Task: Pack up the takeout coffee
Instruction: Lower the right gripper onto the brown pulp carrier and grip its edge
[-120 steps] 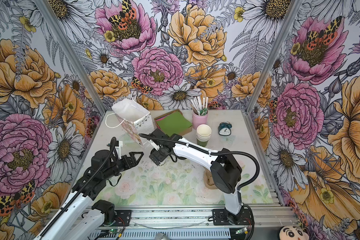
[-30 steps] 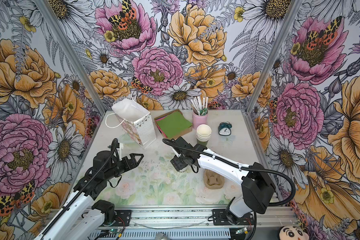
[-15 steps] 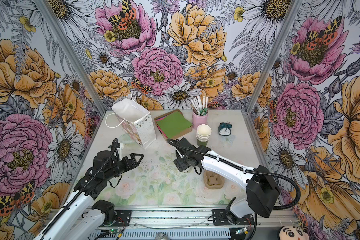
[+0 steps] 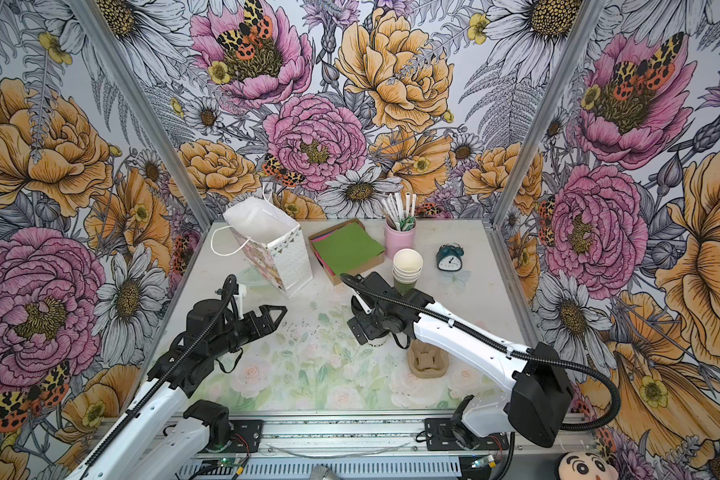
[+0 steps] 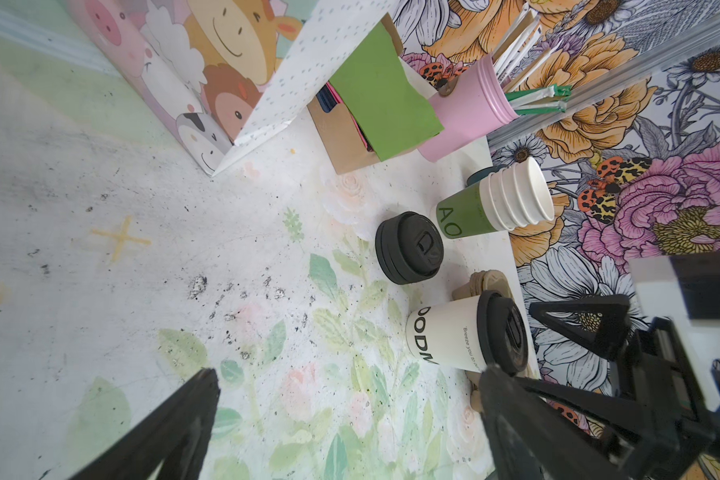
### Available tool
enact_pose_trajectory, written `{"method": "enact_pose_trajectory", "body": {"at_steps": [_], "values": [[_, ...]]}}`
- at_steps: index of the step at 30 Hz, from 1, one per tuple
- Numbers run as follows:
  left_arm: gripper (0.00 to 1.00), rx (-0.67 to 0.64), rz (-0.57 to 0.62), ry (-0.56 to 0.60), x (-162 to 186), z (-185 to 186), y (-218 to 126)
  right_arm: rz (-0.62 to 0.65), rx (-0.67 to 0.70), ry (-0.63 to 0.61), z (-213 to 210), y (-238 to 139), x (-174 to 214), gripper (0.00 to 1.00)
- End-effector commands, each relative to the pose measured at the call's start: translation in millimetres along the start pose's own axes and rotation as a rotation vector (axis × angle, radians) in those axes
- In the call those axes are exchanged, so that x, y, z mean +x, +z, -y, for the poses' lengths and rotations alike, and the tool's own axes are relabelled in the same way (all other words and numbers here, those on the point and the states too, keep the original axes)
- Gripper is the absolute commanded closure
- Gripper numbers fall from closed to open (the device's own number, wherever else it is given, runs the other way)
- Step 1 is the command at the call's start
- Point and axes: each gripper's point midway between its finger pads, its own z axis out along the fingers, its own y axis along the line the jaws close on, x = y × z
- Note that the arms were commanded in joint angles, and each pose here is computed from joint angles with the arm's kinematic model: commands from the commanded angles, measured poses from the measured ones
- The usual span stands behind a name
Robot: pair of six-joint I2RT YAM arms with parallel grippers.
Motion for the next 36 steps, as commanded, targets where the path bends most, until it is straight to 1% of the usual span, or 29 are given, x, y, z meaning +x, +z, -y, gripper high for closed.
{"method": "enact_pose_trajectory", "body": {"at_steps": [1, 4, 6, 8, 9, 11, 14, 16, 19, 21, 23, 26, 28, 36], "values": [[0.01, -0.006, 0.054, 0.027, -17, 5, -5, 0.08, -0.012, 0.025, 1, -24, -18, 0.01], [0.01, 0.001, 0.052, 0.03, -18, 8, -6, 0.108, 0.06, 0.102, 26, -37, -16, 0.03], [0.01, 0.007, 0.051, 0.036, -19, 10, -6, 0.126, 0.1, 0.186, 46, -47, -7, 0.08], [0.01, 0.007, 0.056, 0.042, -21, 10, -7, 0.129, 0.113, 0.3, 64, -56, 6, 0.14], [0.01, 0.005, 0.06, 0.043, -22, 10, -7, 0.114, 0.119, 0.356, 72, -58, 14, 0.15], [0.01, 0.003, 0.065, 0.046, -24, 10, -8, 0.062, 0.153, 0.428, 86, -55, 36, 0.16], [0.01, 0.002, 0.075, 0.044, -28, 11, -9, -0.027, 0.203, 0.51, 103, -44, 68, 0.19], [0.01, -0.006, 0.092, 0.041, -31, 10, -11, -0.065, 0.216, 0.555, 109, -35, 82, 0.21], [0.01, -0.024, 0.129, 0.045, -36, 7, -16, -0.127, 0.227, 0.59, 113, -23, 99, 0.23], [0.01, -0.03, 0.142, 0.044, -39, 5, -18, -0.158, 0.262, 0.613, 120, -17, 108, 0.28], [0.01, -0.033, 0.147, 0.036, -41, 4, -18, -0.183, 0.272, 0.617, 122, -11, 114, 0.32], [0.01, -0.041, 0.139, 0.029, -41, 1, -15, -0.206, 0.237, 0.623, 117, 0, 118, 0.39], [0.01, -0.038, 0.127, 0.023, -39, 0, -12, -0.225, 0.221, 0.626, 114, 8, 121, 0.41], [0.01, -0.044, 0.095, -0.008, -35, -4, -6, -0.269, 0.239, 0.605, 120, 22, 123, 0.5]]}}
